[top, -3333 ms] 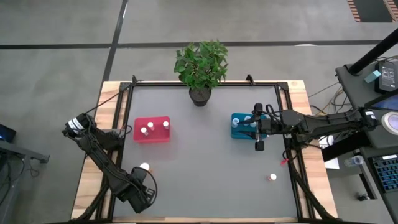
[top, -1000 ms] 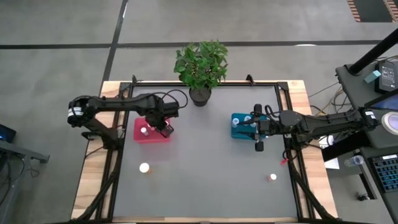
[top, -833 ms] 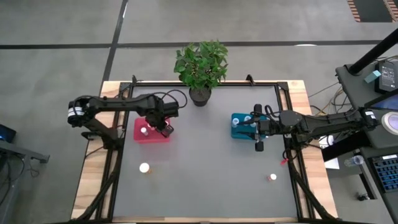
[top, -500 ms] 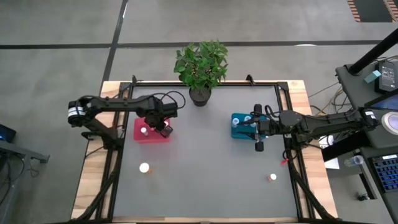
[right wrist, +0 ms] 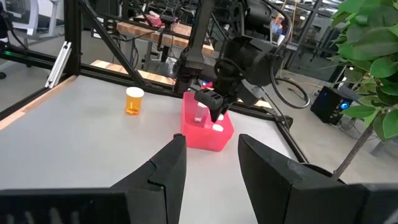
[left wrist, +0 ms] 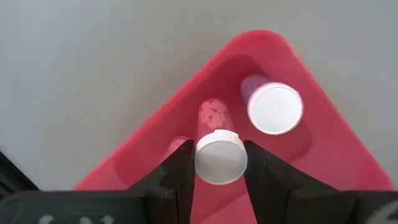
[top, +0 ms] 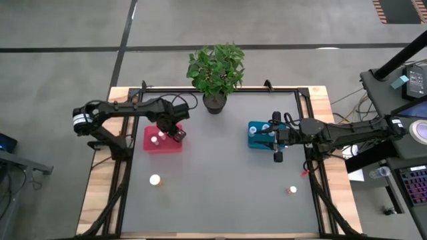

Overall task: Pick and place medicine bottles into bin by pill shape (circle, oval)
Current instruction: Put the pink tablet bottle into the red bin

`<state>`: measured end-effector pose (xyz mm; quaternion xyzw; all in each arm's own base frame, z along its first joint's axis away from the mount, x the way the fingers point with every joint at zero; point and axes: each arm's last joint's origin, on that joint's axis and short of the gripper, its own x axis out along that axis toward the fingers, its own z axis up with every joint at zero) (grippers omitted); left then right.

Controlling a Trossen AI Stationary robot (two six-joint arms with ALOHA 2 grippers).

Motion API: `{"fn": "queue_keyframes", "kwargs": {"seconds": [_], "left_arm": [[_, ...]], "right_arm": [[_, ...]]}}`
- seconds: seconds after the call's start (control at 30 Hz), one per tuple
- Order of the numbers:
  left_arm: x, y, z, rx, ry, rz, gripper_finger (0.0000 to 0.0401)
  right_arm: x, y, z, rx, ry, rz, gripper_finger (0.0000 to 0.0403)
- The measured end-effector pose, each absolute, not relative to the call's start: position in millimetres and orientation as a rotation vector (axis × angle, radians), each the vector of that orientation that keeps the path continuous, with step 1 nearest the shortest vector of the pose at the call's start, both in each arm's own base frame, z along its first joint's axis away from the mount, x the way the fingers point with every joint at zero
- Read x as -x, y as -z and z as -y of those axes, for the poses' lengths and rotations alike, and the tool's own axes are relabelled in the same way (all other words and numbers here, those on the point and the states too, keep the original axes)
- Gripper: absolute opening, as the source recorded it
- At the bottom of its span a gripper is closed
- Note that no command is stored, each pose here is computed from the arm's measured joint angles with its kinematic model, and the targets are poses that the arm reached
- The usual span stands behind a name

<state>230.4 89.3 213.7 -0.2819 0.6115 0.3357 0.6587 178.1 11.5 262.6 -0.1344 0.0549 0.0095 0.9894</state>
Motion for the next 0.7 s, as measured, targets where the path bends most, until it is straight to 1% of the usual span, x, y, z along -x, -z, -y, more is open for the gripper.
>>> {"fn": "queue_keyframes", "kwargs": {"seconds": [0.7], "left_arm": [[-228.9,-212.2,-92.3,0.648,-0.77,-1.382,0.0099]], "right_arm": [[-178.1,-262.4,-11.5,0.273,-0.019,-0.112,0.0137]]}}
